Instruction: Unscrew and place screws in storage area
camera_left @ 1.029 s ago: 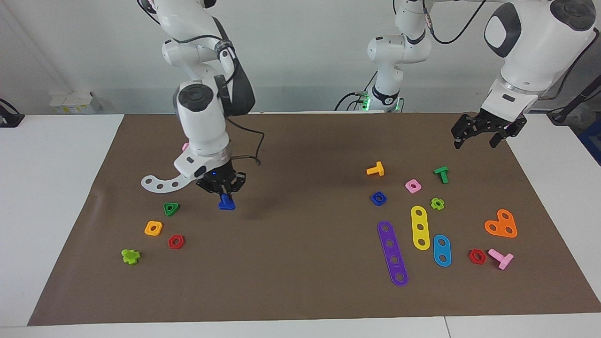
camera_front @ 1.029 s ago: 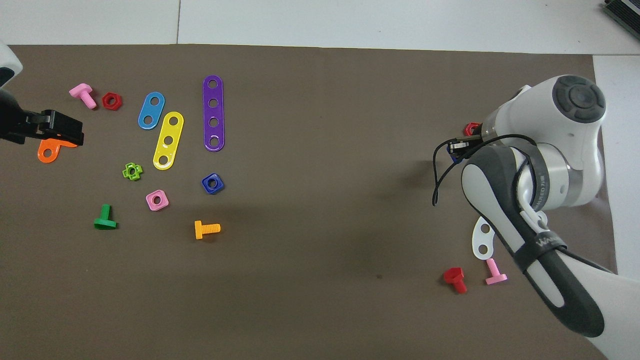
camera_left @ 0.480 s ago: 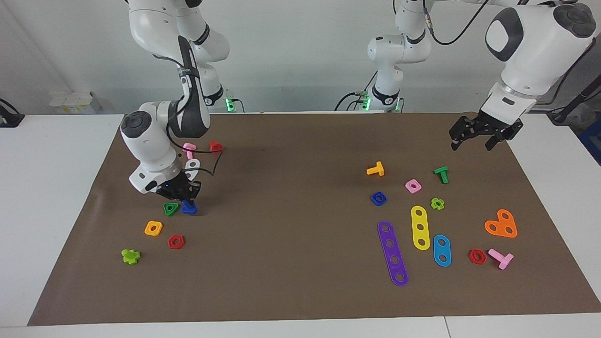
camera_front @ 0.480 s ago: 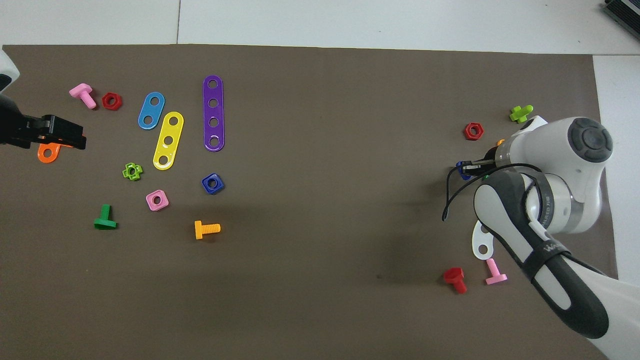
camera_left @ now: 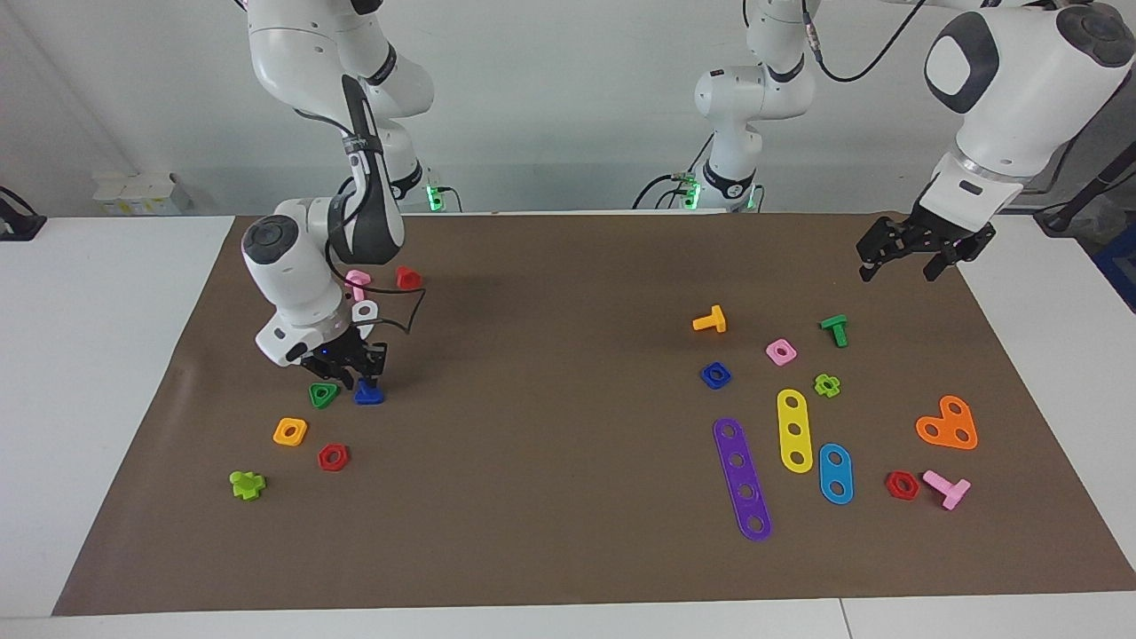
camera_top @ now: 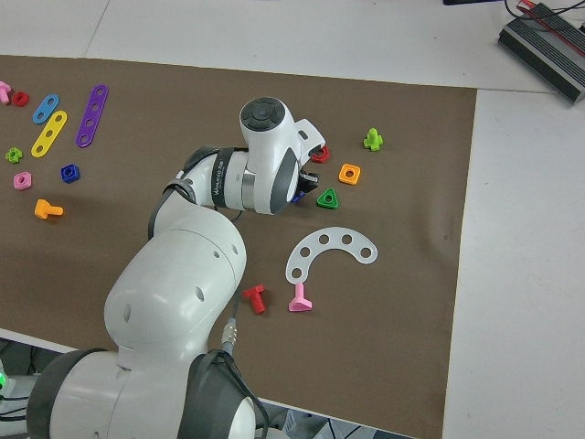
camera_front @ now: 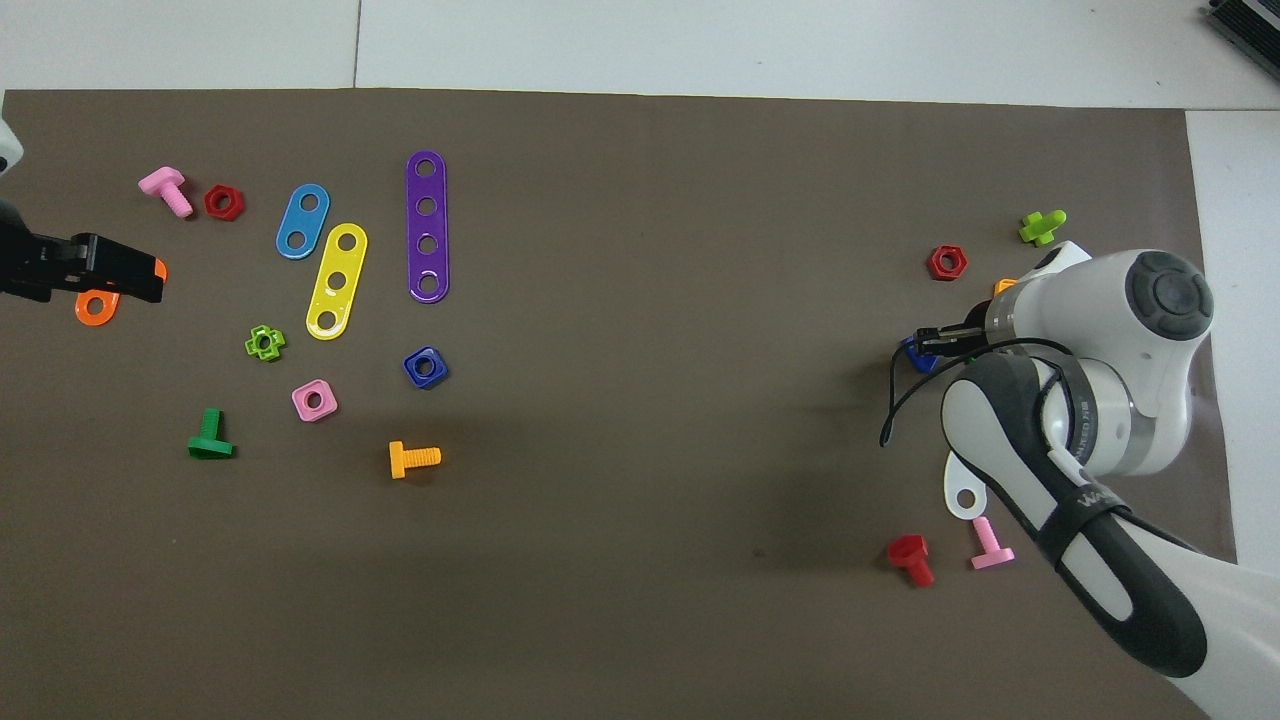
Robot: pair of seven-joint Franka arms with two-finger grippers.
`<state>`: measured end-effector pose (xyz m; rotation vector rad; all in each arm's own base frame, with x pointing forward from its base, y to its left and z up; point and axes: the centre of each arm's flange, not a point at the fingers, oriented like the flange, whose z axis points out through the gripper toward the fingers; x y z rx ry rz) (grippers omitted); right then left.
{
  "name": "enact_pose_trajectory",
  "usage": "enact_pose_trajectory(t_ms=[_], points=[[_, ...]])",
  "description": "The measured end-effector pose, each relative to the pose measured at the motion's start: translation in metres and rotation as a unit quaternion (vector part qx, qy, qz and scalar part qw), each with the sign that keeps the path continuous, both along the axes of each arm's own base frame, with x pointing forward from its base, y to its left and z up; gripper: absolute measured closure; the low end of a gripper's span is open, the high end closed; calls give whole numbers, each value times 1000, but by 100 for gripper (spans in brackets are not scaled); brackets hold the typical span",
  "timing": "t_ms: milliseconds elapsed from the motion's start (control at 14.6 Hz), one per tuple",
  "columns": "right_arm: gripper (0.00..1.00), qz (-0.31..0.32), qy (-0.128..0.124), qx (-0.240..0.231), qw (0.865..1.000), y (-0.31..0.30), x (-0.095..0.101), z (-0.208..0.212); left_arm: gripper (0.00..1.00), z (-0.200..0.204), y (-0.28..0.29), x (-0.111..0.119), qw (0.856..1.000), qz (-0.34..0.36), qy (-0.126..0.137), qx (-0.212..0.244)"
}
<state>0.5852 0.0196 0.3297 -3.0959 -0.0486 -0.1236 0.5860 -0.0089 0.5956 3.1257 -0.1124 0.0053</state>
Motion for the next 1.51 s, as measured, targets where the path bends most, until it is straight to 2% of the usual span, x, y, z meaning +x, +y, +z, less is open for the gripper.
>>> enact_pose_trajectory(t_ms=[137, 275, 618, 1029, 1167, 1510], points=[[23, -8, -25, 3, 1000, 2, 11, 30, 0, 0, 6, 0, 1000, 5, 0, 0], [1, -14, -35, 5, 999, 0, 16, 73, 0, -1, 13, 0, 1000, 11, 2, 0], [0, -20, -28, -26, 999, -34, 2, 194, 0, -2, 11, -3, 1000, 9, 11, -1], [0, -67, 21, -52, 996, -53, -31, 300, 0, -1, 10, -3, 1000, 8, 12, -2], [0, -71, 18, -52, 996, -53, -37, 317, 0, -2, 10, -3, 1000, 8, 13, -3], [0, -71, 23, -52, 996, -53, -37, 314, 0, -3, 8, -4, 1000, 6, 16, -3]])
